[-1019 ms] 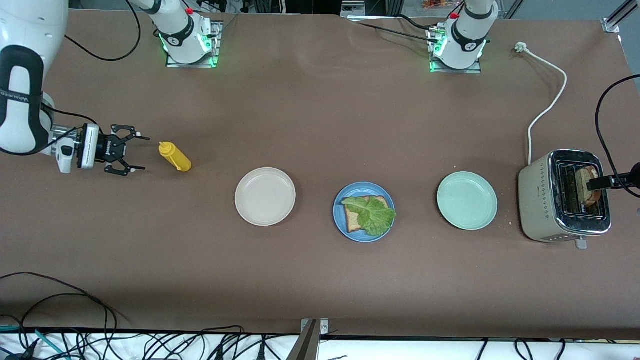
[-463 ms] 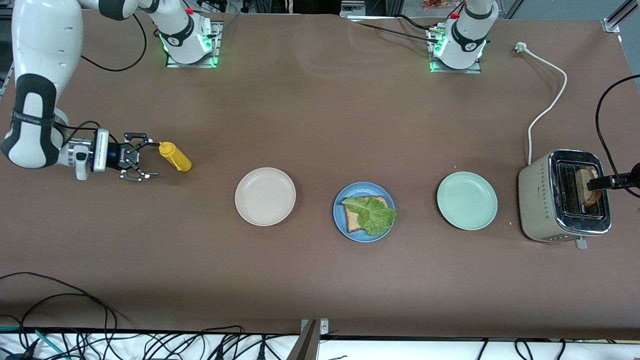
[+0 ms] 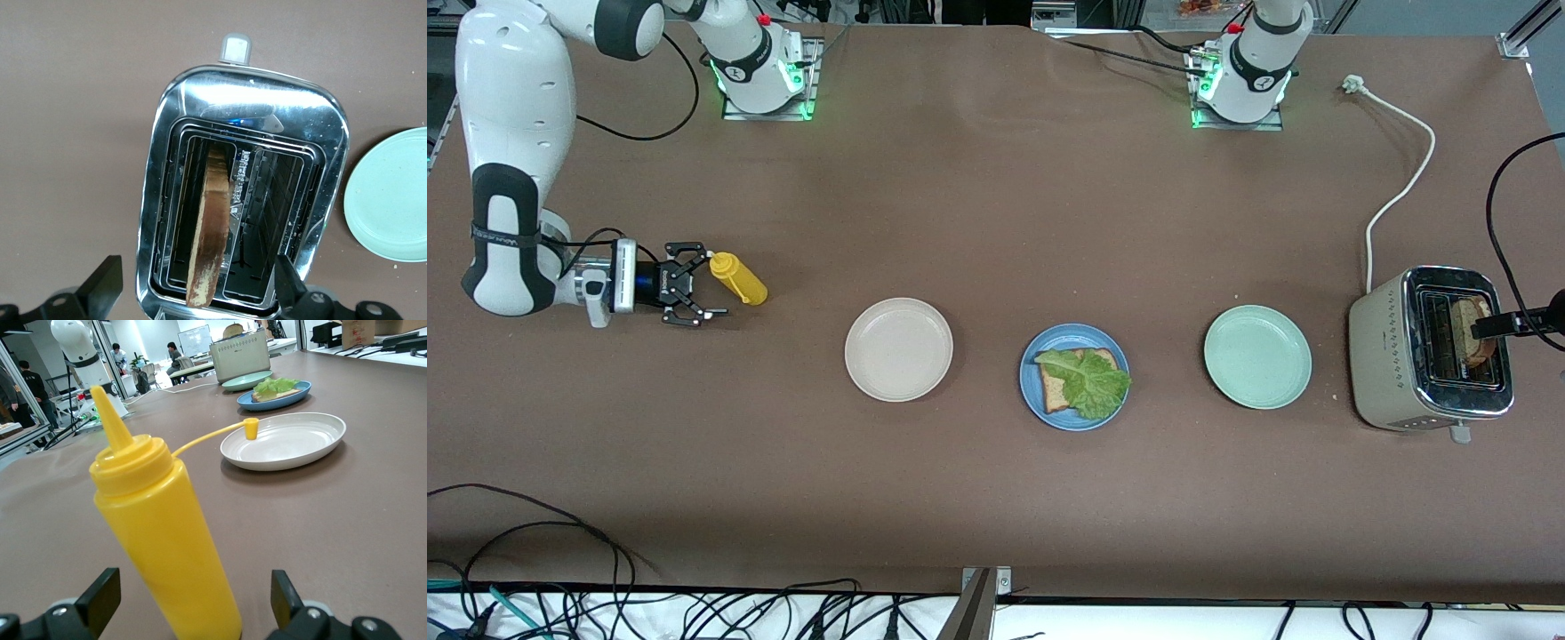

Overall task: Make sandwich in blue plate with both arms
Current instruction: 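Open the right gripper and move it around the yellow squeeze bottle, then close the right gripper on the yellow bottle and lift it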

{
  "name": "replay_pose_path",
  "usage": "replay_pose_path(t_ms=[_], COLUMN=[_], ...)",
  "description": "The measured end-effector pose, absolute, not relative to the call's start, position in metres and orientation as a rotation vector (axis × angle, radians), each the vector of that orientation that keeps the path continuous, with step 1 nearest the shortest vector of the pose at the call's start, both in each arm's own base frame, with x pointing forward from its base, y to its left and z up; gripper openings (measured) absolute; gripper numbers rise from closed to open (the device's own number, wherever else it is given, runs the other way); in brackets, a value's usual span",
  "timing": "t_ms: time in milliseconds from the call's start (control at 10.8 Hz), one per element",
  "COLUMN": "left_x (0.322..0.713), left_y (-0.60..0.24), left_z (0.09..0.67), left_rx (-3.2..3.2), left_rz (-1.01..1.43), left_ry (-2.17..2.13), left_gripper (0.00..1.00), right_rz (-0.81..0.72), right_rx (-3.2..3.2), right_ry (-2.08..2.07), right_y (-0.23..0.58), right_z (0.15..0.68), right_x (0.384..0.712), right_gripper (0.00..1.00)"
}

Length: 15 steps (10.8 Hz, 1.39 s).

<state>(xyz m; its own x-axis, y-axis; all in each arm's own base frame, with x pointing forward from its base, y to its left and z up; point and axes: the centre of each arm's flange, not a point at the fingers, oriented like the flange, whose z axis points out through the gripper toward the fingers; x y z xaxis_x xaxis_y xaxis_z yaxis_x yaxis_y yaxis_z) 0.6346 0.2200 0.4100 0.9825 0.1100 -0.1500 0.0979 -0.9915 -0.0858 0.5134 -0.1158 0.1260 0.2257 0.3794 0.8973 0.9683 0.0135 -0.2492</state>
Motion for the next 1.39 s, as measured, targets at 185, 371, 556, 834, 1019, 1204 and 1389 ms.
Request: replay_pose_path(t_ms=[185, 371, 556, 834, 1019, 1204, 1389], left_x=[0.635, 0.635, 0.635, 0.635, 0.635, 0.636, 0.638], left_y=[0.22, 0.22, 0.22, 0.22, 0.219, 0.218, 0.216], left_z=[0.41, 0.41, 0.41, 0.411, 0.411, 0.412, 0.415], left_rx=[-3.05, -3.05, -3.05, -3.05, -3.05, -3.051, -3.051], left_rz=[0.237, 0.237, 0.237, 0.235, 0.233, 0.23, 0.22], left_ry=[-0.16, -0.16, -0.16, -0.16, -0.158, -0.155, -0.149], left_gripper=[1.0, 1.0, 1.0, 1.0, 1.0, 1.0, 1.0], right_rz=[-0.766, -0.775, -0.774, -0.701, -0.612, -0.542, -0.484], right_rx=[-1.519, -1.504, -1.497, -1.544, -1.601, -1.651, -1.731], right_ry=[-1.311, -1.3, -1.302, -1.323, -1.382, -1.448, -1.472], right_y=[-0.105, -0.095, -0.089, -0.082, -0.067, -0.029, 0.025], right_z=[0.12, 0.115, 0.117, 0.16, 0.223, 0.29, 0.328], right_x=[0.513, 0.515, 0.523, 0.577, 0.633, 0.674, 0.695], right_gripper=[0.96, 0.87, 0.57, 0.34, 0.29, 0.23, 0.11])
